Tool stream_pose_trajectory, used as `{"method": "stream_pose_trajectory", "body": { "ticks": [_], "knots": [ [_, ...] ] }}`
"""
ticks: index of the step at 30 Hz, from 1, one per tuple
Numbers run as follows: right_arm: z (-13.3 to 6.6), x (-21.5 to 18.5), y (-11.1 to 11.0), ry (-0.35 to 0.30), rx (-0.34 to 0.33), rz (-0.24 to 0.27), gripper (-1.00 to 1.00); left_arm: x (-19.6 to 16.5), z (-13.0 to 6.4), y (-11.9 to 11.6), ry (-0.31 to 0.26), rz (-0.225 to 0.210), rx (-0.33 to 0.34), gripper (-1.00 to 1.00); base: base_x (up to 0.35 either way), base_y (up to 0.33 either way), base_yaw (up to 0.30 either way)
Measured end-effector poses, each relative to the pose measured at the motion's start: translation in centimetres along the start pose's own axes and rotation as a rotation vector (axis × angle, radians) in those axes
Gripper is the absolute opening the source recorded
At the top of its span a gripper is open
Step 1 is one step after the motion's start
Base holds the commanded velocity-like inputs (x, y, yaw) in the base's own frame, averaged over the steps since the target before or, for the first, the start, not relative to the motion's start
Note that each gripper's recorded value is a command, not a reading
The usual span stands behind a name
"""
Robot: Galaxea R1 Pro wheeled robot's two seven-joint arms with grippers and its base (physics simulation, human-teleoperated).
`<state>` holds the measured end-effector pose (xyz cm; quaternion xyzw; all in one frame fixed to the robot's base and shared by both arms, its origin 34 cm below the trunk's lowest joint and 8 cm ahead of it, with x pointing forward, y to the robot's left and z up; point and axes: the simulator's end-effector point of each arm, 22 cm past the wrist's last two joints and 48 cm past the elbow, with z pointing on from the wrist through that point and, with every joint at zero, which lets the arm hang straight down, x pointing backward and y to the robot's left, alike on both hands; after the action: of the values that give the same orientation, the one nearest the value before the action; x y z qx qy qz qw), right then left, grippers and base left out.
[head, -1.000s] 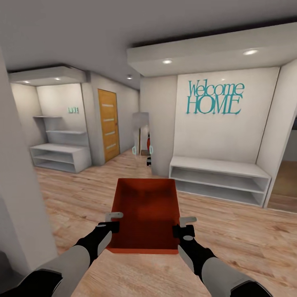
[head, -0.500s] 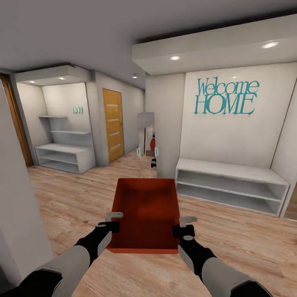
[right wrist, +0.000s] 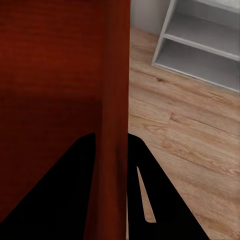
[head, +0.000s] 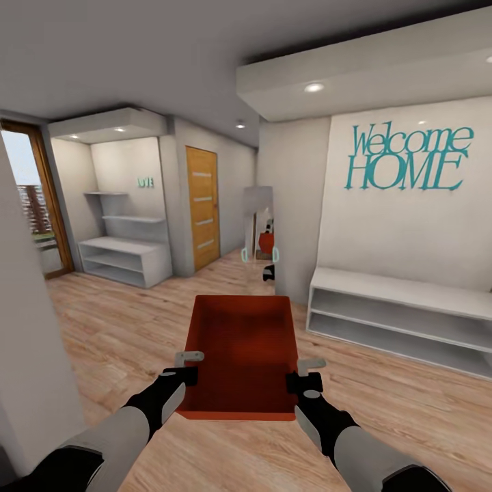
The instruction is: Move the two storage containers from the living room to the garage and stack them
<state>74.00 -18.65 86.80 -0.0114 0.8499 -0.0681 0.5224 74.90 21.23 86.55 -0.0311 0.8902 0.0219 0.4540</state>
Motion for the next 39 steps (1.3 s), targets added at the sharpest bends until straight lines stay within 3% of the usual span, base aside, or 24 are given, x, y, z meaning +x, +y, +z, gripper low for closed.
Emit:
{"method": "stream_pose_trajectory", "body": {
  "ticks": [39],
  "knots": [
    [0.00, -0.03, 0.00, 0.000, 0.000, 0.000, -1.00, -0.04, 0.00, 0.00, 0.000, 0.000, 0.000, -1.00, 0.322, 0.000, 0.001]
  ]
}}
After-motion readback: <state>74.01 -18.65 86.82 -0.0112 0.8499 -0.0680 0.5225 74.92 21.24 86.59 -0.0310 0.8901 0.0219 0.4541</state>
